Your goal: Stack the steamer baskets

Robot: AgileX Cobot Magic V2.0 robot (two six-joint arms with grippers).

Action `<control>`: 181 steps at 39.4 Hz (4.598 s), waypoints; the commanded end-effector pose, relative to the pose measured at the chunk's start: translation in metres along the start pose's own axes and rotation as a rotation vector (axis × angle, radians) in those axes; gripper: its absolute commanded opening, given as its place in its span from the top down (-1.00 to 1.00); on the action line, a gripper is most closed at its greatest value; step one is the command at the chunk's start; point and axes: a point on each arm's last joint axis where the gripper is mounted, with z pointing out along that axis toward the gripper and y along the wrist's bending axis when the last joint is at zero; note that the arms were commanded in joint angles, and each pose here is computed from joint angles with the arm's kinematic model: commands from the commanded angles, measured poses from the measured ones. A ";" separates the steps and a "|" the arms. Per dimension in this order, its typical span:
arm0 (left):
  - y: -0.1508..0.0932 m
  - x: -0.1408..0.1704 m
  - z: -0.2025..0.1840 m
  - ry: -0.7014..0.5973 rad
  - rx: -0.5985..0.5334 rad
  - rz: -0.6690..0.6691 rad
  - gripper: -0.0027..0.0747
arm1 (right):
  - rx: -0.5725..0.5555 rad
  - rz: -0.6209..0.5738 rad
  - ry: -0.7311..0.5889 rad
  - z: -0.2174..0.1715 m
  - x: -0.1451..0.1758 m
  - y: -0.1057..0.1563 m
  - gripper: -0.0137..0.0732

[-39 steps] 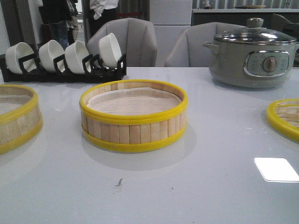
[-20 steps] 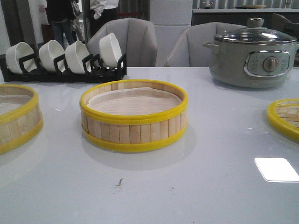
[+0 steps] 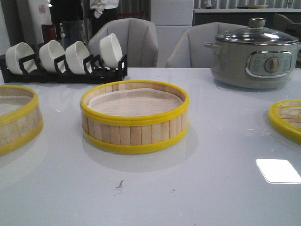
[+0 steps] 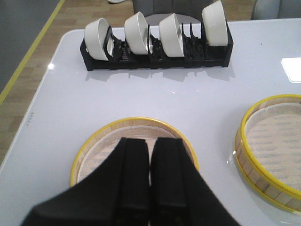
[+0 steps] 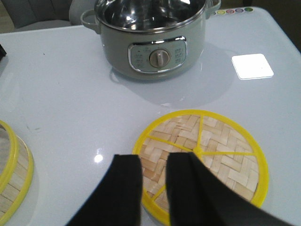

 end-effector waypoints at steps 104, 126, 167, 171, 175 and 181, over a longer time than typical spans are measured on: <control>-0.171 -0.040 0.209 0.281 0.421 0.088 0.71 | 0.006 -0.002 -0.009 0.020 -0.009 0.000 -0.22; -0.287 -0.004 0.190 0.318 0.620 0.275 0.71 | 0.006 -0.002 -0.007 0.020 -0.009 0.000 -0.22; -0.314 0.011 0.193 0.306 0.677 0.256 0.71 | 0.006 -0.002 -0.008 0.020 -0.009 0.000 -0.22; -0.314 0.011 0.193 0.306 0.677 0.256 0.71 | 0.006 -0.002 -0.008 0.020 -0.009 0.000 -0.22; -0.315 0.011 0.193 0.298 0.678 0.253 0.71 | 0.006 -0.002 -0.008 0.020 -0.009 0.000 -0.22; -0.315 0.010 0.193 0.294 0.679 0.252 0.69 | 0.006 -0.002 -0.008 0.020 -0.009 0.000 -0.22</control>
